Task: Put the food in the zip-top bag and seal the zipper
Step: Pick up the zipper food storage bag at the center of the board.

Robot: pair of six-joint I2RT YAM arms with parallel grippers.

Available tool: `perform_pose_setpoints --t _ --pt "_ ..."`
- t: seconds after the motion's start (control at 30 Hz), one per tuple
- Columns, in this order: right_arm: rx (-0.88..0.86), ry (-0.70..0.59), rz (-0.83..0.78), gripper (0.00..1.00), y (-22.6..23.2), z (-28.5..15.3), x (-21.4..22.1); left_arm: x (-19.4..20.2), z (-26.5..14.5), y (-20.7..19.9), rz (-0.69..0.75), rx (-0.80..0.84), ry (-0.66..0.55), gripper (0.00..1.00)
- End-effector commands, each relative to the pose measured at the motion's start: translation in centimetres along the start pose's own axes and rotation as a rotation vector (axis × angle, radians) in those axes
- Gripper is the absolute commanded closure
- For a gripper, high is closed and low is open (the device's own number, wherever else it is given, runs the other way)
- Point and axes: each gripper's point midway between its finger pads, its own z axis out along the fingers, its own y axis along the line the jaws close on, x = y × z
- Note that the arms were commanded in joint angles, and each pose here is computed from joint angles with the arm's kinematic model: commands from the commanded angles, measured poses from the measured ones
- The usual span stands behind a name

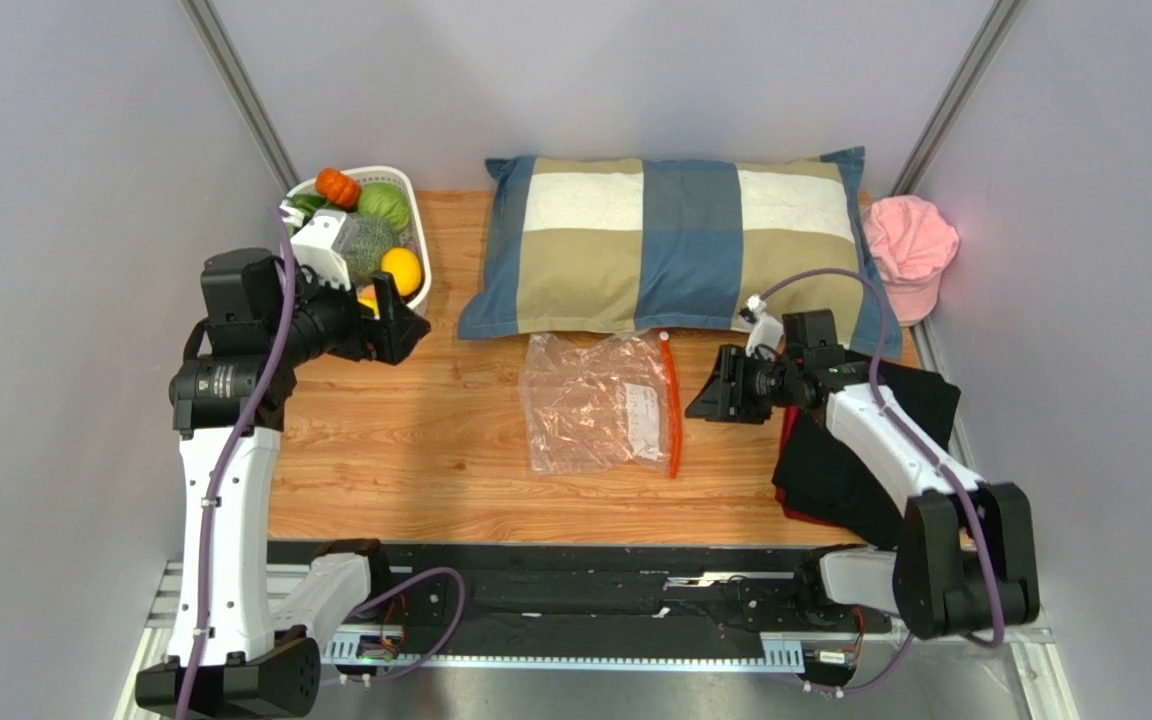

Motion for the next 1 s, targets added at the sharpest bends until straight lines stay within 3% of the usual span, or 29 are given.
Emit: perform_pose_setpoints --t 0.0,0.1,0.17,0.27,0.5,0.73,0.97 --pt "0.032 0.057 0.104 0.48 -2.3 2.6 1.2 1.6 1.1 -0.9 0.004 0.073 0.035 0.01" --pt "0.031 0.110 0.160 0.42 -3.2 3.9 1.9 4.5 2.7 -0.7 -0.027 0.096 0.117 0.02" --pt "0.034 0.131 0.181 0.41 -3.6 4.5 2.3 6.7 4.0 -0.7 -0.048 0.129 0.191 0.10" --pt "0.036 0.154 0.206 0.39 -4.2 5.2 2.9 9.9 6.2 -2.5 -0.026 0.200 0.307 0.20" --pt "0.047 0.182 0.240 0.25 -5.0 5.8 3.8 13.8 11.7 -7.5 0.037 0.381 0.416 0.32" --pt "0.044 0.216 0.259 0.24 -5.5 6.5 4.5 20.1 17.9 -8.1 0.005 0.379 0.621 0.46" --pt "0.011 0.226 0.286 0.25 -5.5 7.6 4.5 24.2 20.5 -7.1 -0.038 0.364 0.759 0.57"
